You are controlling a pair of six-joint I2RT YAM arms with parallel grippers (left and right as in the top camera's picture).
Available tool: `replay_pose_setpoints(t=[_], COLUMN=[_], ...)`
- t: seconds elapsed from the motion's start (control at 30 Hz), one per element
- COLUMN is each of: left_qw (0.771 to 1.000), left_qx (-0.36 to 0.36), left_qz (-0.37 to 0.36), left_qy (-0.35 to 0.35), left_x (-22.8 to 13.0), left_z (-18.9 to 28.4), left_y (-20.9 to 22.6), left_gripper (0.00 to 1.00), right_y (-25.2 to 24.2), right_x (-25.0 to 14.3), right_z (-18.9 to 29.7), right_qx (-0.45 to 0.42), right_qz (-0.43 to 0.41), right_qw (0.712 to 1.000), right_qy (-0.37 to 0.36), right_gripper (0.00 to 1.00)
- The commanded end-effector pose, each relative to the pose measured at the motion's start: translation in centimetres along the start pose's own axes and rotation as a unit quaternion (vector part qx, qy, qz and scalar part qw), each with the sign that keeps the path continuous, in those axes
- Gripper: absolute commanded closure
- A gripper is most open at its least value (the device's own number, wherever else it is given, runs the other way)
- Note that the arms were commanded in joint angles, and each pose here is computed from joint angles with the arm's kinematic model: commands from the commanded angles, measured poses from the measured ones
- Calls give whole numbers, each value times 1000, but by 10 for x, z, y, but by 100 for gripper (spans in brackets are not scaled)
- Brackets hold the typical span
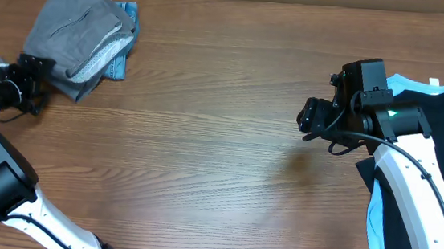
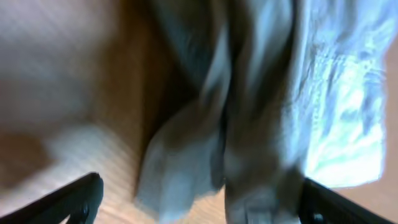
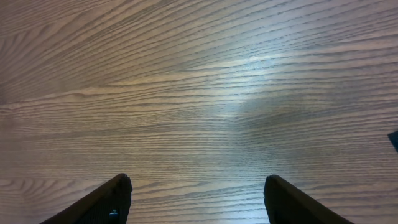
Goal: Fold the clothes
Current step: 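Place the grey shorts onto the jeans at top left and release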
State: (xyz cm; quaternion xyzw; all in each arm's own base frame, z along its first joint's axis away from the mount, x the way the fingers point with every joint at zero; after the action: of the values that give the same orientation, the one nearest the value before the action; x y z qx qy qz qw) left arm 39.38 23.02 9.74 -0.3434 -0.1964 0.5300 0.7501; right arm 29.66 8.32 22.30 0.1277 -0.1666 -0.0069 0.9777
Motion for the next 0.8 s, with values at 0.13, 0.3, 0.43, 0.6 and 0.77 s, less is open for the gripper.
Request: replay_pose_setpoints(t=[0.13,0.3,0.43,0.6,0.77], left_qw=[981,961,952,954,960], left_qx=[24,48,72,93,132], left_qz=[-167,-219,-246,-248,-232], left_qy=[-99,-164,-166,-138,-80], left_x=[-18,-31,-32,-26,-31], left_z=[83,107,78,17,-35], left_y=[-61,-91,-96,-81,-45], left_gripper=[0,0,27,96,96], right_y=[3,6,6,6,5], right_x=[6,15,18,16,14], right_z=[2,2,3,3,2], right_qx=[5,11,13,12,11], right_qz=[14,19,20,20,5], right_qw=[1000,999,999,999,999], right_qy=[-14,-37,-45,-41,-35], right_gripper=[28,28,28,28,30])
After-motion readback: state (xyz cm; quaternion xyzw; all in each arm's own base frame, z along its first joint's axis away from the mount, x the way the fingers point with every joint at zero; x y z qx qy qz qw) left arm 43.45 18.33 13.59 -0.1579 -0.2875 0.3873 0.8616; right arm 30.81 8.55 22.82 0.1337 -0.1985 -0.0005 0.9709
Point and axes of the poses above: each gripper's point midway between its finger pads, its own z axis back along the fingers, its own y axis along the line the jaws close on, x = y × z, the point moved 5 cm from there along z, back along the fingers, and after that the axes turned 9 degrees about z, right-handed, at the moved point
